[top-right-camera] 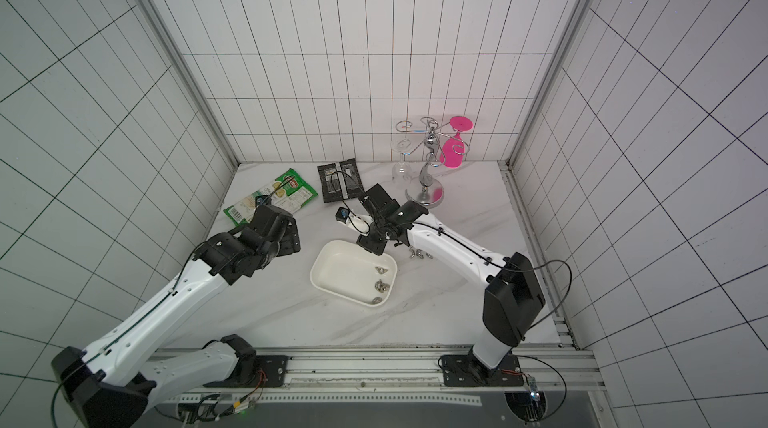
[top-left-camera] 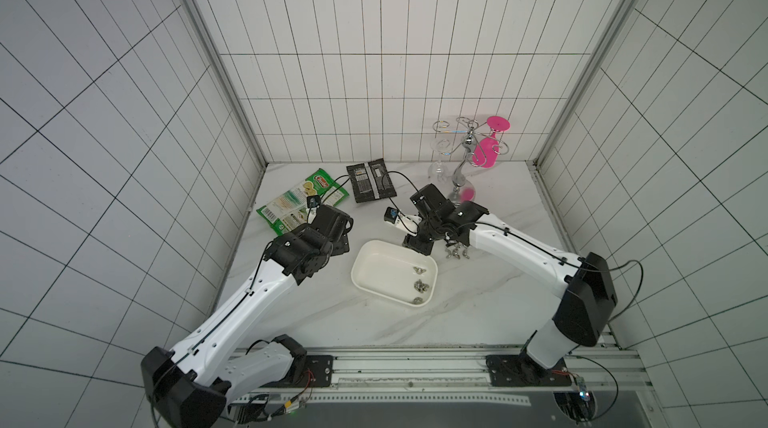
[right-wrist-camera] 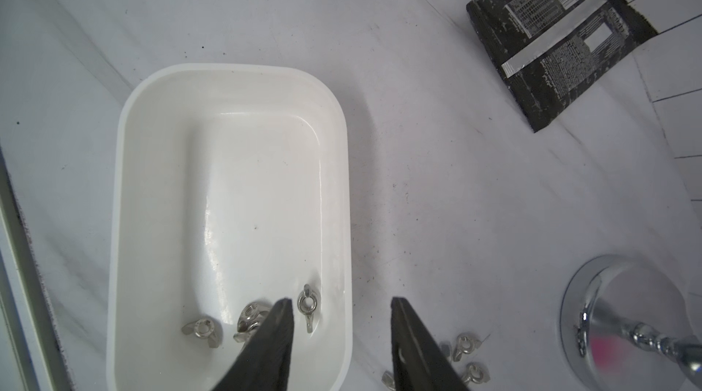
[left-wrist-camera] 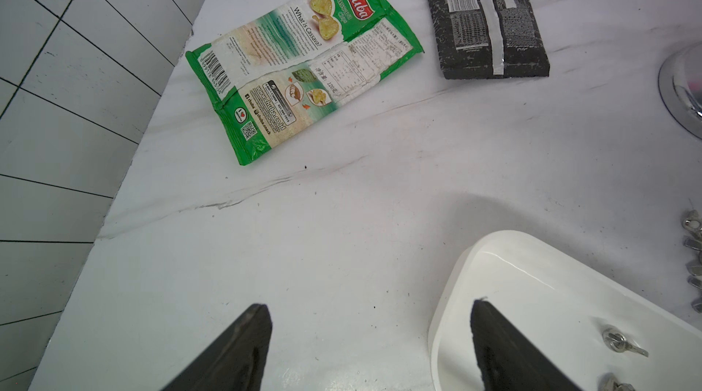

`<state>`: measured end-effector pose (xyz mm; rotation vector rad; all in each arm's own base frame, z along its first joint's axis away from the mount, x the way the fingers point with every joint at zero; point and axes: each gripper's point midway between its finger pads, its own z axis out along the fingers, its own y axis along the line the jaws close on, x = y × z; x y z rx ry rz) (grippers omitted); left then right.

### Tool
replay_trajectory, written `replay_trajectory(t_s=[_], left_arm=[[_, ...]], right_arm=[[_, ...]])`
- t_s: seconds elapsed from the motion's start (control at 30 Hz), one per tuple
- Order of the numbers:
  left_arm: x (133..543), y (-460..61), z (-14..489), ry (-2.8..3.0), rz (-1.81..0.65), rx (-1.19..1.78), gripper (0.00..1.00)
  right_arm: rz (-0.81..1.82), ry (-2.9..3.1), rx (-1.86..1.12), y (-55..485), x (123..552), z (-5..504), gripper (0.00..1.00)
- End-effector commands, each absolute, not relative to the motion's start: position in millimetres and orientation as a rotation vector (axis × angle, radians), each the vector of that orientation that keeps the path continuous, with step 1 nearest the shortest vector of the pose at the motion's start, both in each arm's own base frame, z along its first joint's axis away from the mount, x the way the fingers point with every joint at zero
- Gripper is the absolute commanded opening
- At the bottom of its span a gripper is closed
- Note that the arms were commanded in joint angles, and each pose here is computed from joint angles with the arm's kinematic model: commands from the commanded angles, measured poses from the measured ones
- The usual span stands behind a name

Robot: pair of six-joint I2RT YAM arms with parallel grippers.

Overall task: Take out the wing nut from the storage box
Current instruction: Adjust the storage box at the center of the board, then pick up the wing nut from the storage box.

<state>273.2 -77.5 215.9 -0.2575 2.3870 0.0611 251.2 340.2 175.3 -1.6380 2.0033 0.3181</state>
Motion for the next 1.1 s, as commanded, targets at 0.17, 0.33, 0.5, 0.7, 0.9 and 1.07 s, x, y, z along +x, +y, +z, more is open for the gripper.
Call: replay_trajectory(t_s=[0.17, 0.33, 0.5, 0.7, 0.9, 1.07], left_arm=[[274, -76, 229, 2.355, 0.035, -0.264, 0.86], [273, -76, 232, 2.35, 0.026, -0.265, 0.86], [271, -76, 232, 2.355, 0.017, -0.262, 0.86], [270, -77, 229, 2.359, 0.008, -0.262, 0.86], [272, -78, 227, 2.364, 0.009, -0.258, 0.86], [273, -79, 229, 2.359, 0.011, -0.253, 0.86]], right_arm=[[0.397, 2.222, -1.724, 324, 202, 121, 0.34], [0.33, 2.308, -1.703, 325, 211, 98, 0.34], [0.23, 2.361, -1.677, 325, 226, 76, 0.34], [0.197, 2.4, -1.653, 322, 238, 67, 0.34], [0.207, 2.425, -1.649, 317, 242, 62, 0.34], [0.219, 2.452, -1.661, 314, 238, 55, 0.34]])
